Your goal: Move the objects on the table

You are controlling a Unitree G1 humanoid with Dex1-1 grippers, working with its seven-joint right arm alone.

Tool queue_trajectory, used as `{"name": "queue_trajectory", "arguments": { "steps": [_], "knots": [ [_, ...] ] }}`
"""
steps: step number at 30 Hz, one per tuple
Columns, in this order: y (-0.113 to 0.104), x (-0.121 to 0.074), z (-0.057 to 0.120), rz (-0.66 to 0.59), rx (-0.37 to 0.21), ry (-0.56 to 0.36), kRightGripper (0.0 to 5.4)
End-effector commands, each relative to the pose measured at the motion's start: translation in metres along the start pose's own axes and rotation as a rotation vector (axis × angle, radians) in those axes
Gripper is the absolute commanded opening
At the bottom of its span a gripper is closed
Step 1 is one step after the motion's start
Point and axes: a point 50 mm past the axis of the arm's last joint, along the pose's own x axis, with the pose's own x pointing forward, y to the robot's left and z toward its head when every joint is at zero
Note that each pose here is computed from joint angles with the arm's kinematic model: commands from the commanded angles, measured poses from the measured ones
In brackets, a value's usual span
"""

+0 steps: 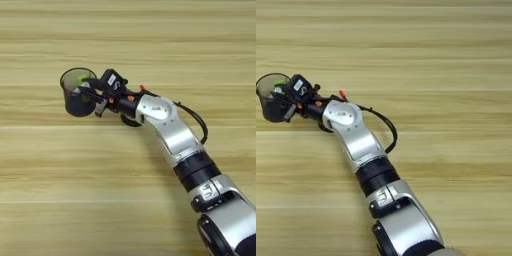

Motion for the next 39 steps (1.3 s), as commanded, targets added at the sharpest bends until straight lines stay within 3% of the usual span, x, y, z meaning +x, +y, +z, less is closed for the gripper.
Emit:
{"name": "queue_trajectory", "arguments": {
  "steps": [1, 39],
  "knots": [
    [-0.016, 0.011, 0.043, -0.04, -0.108, -0.142, 0.75],
    [-0.023, -0.002, 0.061, -0.099, -0.174, -0.217, 0.75]
  ]
}}
